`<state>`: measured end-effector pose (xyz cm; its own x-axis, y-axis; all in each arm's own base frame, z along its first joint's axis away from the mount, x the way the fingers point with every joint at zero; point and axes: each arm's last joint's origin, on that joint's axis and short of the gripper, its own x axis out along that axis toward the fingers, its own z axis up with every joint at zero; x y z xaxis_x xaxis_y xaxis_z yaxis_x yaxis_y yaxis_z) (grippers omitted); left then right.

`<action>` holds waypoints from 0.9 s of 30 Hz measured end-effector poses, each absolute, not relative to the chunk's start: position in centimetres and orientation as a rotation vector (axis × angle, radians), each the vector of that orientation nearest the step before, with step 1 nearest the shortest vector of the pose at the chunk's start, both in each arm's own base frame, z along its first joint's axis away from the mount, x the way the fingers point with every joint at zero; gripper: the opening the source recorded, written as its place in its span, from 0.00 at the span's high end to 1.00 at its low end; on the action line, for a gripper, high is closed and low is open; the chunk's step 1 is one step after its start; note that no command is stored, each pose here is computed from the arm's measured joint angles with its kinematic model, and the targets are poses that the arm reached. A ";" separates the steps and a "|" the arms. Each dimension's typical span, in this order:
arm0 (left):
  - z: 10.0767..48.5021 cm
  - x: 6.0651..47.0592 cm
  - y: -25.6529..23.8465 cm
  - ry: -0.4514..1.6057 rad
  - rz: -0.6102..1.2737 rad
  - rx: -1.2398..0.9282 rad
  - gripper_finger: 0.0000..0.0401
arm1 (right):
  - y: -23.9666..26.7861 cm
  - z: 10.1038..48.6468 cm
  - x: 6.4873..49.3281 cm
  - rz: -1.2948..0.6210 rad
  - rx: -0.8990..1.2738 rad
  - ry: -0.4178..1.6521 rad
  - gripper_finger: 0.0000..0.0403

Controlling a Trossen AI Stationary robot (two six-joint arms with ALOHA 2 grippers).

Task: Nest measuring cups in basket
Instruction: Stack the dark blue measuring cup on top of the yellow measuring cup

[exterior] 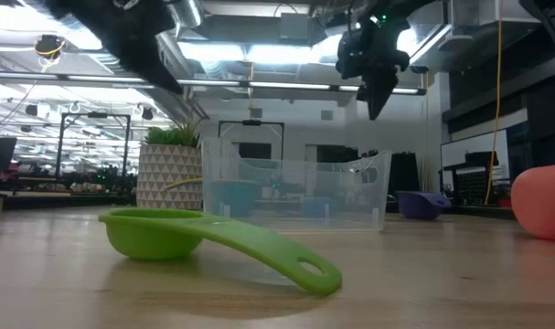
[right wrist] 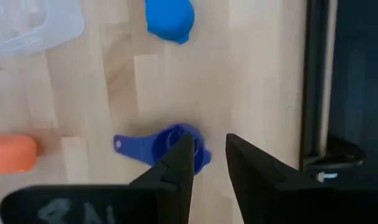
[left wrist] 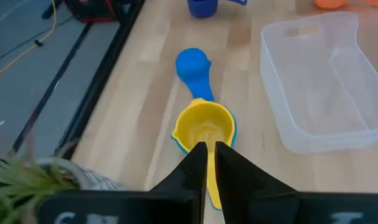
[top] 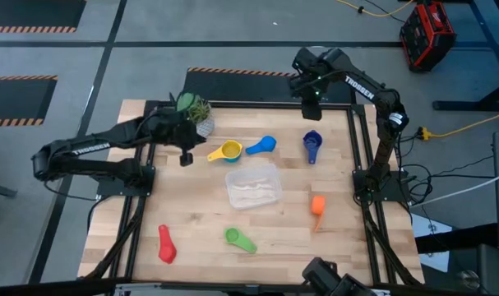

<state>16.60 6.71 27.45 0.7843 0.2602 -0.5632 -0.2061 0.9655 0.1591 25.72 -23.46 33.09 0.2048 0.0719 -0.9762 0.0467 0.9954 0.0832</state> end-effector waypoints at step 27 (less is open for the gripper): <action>24.4 16.7 6.7 0.610 0.304 0.095 0.94 | -23.6 21.0 24.3 0.184 0.006 1.510 0.76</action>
